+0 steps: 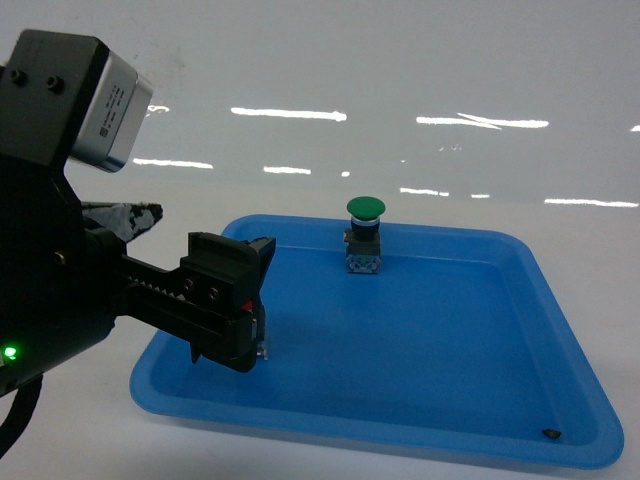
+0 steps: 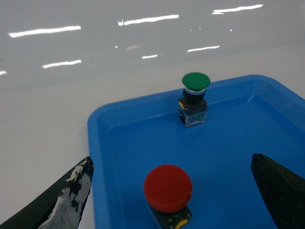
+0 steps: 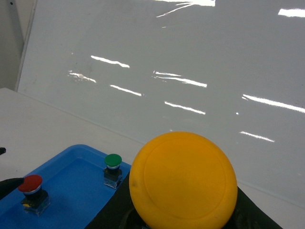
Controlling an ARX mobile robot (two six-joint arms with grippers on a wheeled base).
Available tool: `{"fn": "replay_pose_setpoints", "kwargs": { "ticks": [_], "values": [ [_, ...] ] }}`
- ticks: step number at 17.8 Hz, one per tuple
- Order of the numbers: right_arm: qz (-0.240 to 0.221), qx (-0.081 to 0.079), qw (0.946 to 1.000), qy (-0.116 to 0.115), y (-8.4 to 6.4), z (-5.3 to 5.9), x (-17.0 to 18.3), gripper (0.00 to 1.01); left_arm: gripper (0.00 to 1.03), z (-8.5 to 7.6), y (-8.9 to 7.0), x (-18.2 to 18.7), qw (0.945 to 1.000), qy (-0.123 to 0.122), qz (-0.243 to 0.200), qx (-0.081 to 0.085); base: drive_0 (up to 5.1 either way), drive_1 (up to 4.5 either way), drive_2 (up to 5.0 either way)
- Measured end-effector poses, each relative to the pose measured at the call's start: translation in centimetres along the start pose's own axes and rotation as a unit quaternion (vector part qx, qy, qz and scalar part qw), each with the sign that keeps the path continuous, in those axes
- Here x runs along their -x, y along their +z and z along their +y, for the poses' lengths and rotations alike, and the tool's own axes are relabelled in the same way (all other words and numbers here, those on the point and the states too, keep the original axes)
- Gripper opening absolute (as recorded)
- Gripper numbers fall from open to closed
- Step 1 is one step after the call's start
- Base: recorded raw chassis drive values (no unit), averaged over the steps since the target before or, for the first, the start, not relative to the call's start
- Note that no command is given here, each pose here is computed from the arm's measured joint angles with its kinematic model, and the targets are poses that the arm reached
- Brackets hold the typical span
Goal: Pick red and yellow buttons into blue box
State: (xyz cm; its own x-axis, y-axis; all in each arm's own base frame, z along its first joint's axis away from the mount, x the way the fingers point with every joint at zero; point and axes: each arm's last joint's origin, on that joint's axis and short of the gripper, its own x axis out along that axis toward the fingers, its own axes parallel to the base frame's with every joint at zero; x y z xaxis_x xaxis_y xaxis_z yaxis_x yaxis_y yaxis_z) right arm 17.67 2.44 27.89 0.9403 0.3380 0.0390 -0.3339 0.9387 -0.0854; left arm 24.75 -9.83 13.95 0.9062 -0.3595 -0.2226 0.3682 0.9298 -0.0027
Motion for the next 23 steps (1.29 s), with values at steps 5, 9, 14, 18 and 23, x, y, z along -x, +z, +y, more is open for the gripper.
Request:
{"fn": "replay_pose_setpoints", "kwargs": {
  "ticks": [5, 9, 14, 18, 23],
  "values": [
    [0.0, 0.0, 1.0, 0.0, 0.0, 0.0, 0.0, 0.28, 0.98, 0.3, -0.2, -0.2, 0.9994, 0.028, 0.003, 0.017, 0.0, 0.0, 0.0],
    [0.0, 0.0, 1.0, 0.0, 0.0, 0.0, 0.0, 0.28, 0.98, 0.3, -0.2, -0.3, 0.9997, 0.023, 0.001, 0.01, 0.0, 0.0, 0.0],
    [0.0, 0.0, 1.0, 0.0, 0.0, 0.0, 0.0, 0.28, 0.98, -0.5, -1.7, -3.3, 0.9997, -0.006, 0.021, 0.004, 0.0, 0.0, 0.0],
    [0.0, 0.0, 1.0, 0.0, 0.0, 0.0, 0.0, 0.28, 0.98, -1.4, -2.1, -4.0, 0.9992, -0.024, 0.032, 0.0, 0.0, 0.0, 0.0],
    [0.0, 0.0, 1.0, 0.0, 0.0, 0.0, 0.0, 0.28, 0.98, -1.4, -4.3, -5.0, 0.9971, -0.024, 0.071, -0.013, 0.0, 0.0, 0.0]
  ]
}}
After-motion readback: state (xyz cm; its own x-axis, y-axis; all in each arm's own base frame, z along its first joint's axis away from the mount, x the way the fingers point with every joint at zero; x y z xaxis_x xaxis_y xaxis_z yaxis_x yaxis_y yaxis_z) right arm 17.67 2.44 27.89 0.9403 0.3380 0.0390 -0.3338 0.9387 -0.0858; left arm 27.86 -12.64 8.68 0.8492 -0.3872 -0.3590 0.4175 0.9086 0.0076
